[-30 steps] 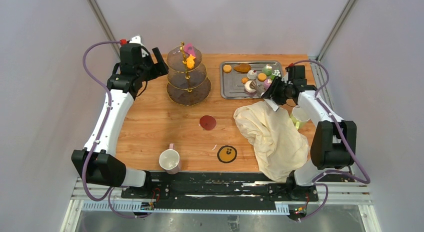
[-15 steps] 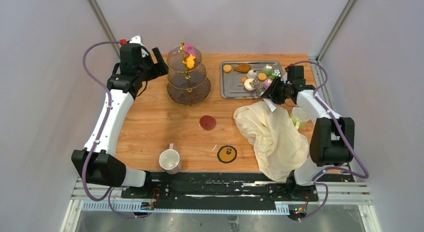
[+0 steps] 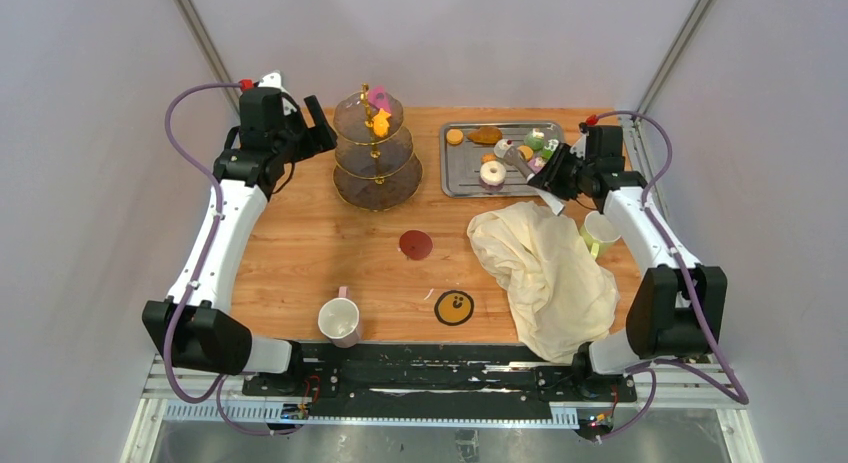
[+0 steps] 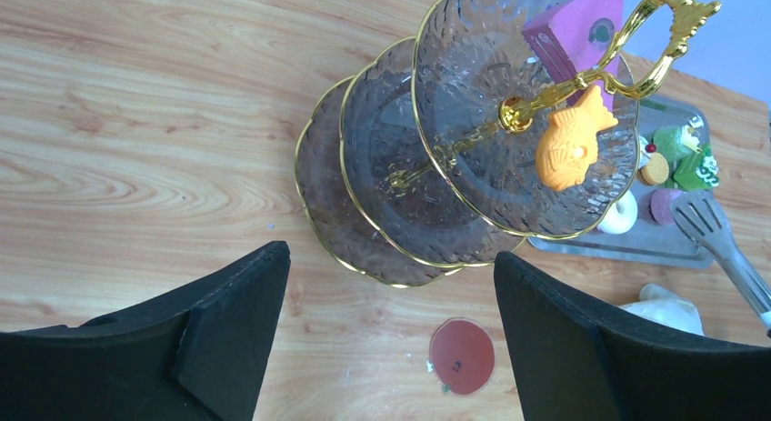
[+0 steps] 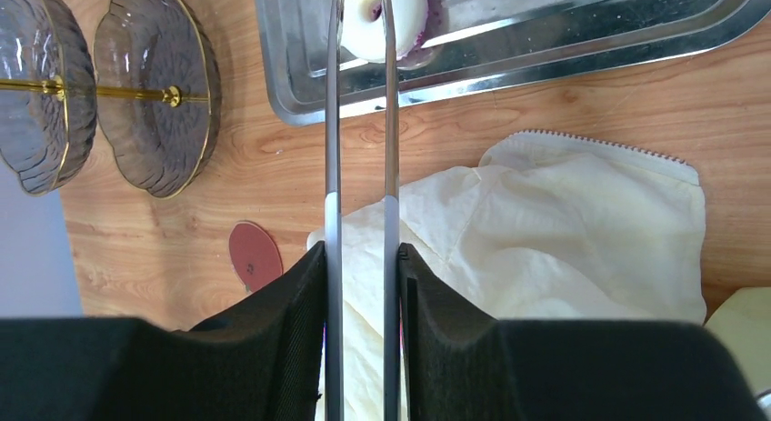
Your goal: Serve the afternoon tea
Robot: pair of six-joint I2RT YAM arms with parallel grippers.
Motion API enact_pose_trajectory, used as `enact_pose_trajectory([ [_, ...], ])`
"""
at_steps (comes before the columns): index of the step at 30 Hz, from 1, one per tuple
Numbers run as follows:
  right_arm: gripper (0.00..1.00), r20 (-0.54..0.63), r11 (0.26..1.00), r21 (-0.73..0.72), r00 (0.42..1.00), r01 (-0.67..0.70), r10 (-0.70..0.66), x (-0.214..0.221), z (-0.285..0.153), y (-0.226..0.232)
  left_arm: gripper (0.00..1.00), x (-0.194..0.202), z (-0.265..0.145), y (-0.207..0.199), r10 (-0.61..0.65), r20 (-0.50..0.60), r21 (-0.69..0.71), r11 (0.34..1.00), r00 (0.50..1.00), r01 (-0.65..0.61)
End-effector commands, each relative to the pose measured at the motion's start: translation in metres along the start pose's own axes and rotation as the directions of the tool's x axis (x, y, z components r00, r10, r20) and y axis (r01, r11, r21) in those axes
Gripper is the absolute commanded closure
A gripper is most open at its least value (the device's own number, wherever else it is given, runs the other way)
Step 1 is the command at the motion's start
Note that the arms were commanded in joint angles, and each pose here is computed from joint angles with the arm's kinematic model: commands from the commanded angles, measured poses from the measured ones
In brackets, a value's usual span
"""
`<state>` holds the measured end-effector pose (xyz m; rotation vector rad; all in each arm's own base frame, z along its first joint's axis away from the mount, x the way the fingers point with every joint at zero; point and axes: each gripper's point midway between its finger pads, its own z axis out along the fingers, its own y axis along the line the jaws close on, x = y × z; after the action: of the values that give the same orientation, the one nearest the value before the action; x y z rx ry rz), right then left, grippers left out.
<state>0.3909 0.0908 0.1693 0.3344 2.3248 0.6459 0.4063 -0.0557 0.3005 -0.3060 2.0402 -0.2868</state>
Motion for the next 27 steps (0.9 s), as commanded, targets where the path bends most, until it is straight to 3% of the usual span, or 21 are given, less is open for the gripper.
enact_pose_trajectory([
  [1, 0.99, 0.035, 0.999, -0.014, 0.999, 0.039, -0.038, -0.012, -0.014, 0.006, 0.13, -0.01, -0.009, -0.003, -0.003, 0.043, 0.019, 1.0, 0.999, 0.002],
  [5, 0.97, -0.002, 1.0, -0.012, 1.0, 0.025, -0.025, -0.007, -0.006, 0.003, 0.13, -0.01, -0.011, -0.003, -0.003, 0.045, 0.021, 1.0, 0.999, 0.002],
  [9, 0.76, -0.019, 1.0, -0.015, 1.0, 0.016, -0.016, -0.008, 0.002, 0.004, 0.13, -0.011, -0.014, -0.002, -0.001, 0.049, 0.016, 1.0, 0.999, 0.0],
  [13, 0.65, -0.026, 1.0, -0.014, 1.0, 0.015, -0.015, -0.01, 0.008, 0.004, 0.13, -0.011, -0.016, -0.001, 0.003, 0.054, 0.009, 1.0, 0.999, -0.004],
  [27, 0.57, -0.061, 1.0, -0.006, 0.998, 0.001, -0.001, -0.007, 0.027, -0.003, 0.13, -0.009, -0.016, 0.002, 0.009, 0.049, 0.0, 1.0, 0.999, -0.009],
])
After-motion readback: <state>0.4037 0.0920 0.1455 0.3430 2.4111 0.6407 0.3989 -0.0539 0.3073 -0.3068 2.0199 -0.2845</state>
